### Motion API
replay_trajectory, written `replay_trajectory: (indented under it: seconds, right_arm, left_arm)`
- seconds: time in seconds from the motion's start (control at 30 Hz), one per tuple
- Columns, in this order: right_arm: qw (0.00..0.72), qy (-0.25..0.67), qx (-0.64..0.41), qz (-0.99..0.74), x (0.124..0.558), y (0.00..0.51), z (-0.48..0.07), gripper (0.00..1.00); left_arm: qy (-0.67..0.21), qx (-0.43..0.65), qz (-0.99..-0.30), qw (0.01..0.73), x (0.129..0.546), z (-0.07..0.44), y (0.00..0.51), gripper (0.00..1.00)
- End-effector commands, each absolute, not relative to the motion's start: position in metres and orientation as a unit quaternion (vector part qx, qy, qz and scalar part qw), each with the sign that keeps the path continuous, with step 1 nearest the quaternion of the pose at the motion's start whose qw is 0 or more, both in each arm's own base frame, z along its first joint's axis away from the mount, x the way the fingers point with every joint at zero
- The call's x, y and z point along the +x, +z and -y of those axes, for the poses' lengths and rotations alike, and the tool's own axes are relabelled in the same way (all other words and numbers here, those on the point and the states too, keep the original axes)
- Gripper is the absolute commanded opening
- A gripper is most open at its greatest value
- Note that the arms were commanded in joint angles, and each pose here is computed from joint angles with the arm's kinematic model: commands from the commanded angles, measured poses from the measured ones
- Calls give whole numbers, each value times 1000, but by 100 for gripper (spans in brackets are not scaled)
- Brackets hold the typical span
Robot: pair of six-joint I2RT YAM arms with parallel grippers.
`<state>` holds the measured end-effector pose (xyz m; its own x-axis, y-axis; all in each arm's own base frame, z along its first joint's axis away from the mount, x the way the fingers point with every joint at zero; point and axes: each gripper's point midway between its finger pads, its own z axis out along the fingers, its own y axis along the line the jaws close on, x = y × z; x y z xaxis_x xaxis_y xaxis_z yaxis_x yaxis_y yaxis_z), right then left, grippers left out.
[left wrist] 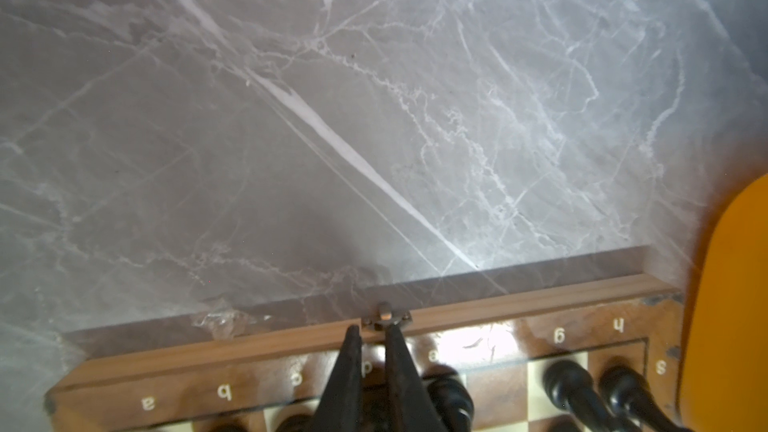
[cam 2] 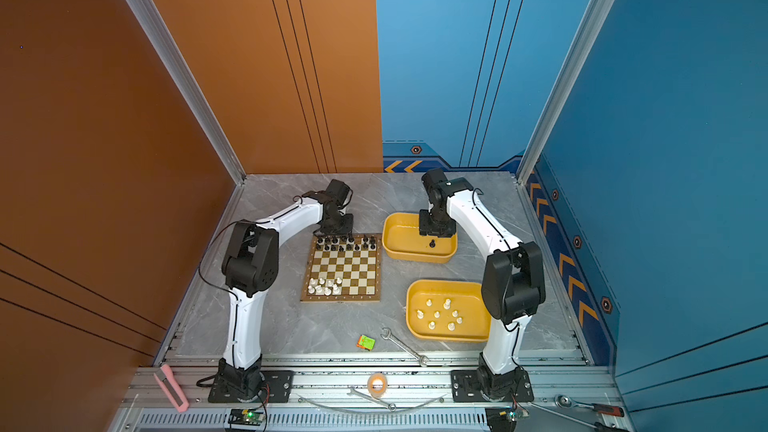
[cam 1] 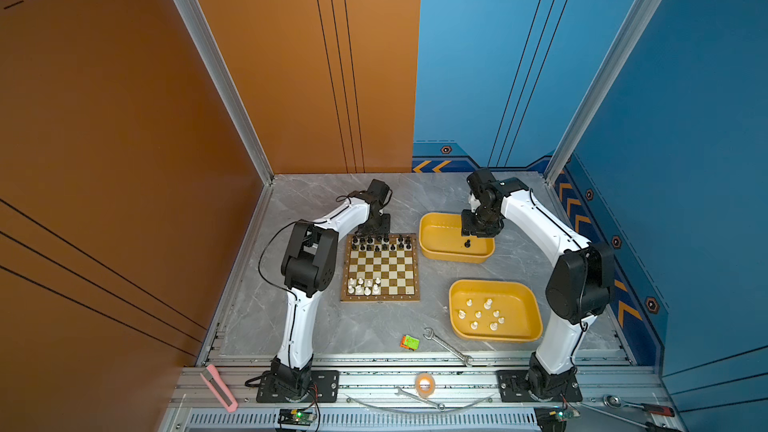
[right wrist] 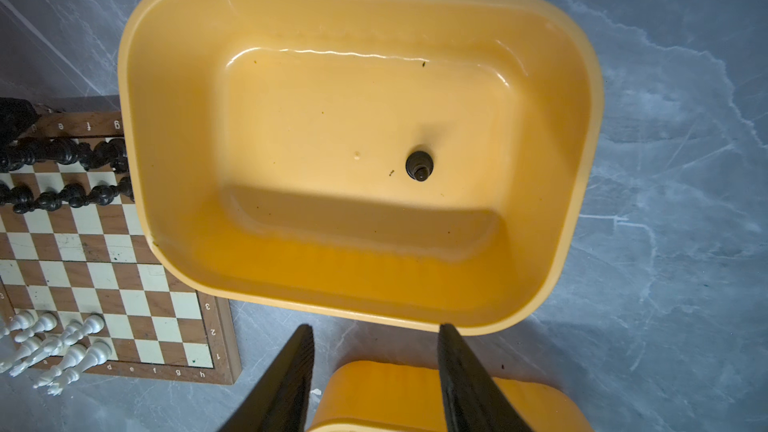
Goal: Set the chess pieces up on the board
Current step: 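Lower the right gripper toward the last black pawn while the left gripper hovers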
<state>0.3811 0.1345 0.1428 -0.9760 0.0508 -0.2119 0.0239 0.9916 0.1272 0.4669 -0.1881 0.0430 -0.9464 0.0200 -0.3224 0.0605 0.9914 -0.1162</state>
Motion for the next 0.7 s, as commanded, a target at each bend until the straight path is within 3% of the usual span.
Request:
replay_trajectory:
  seconds: [0.0,0.67]
  right_arm:
    - [113,72,17,-991,387,147,-137,51]
    - [109,75,19,-991,385,146,-137,53]
  left_arm:
    - [-63,13,-985,163,469,185,51,15]
    - [-64,17,-982,174,479,188,62,16]
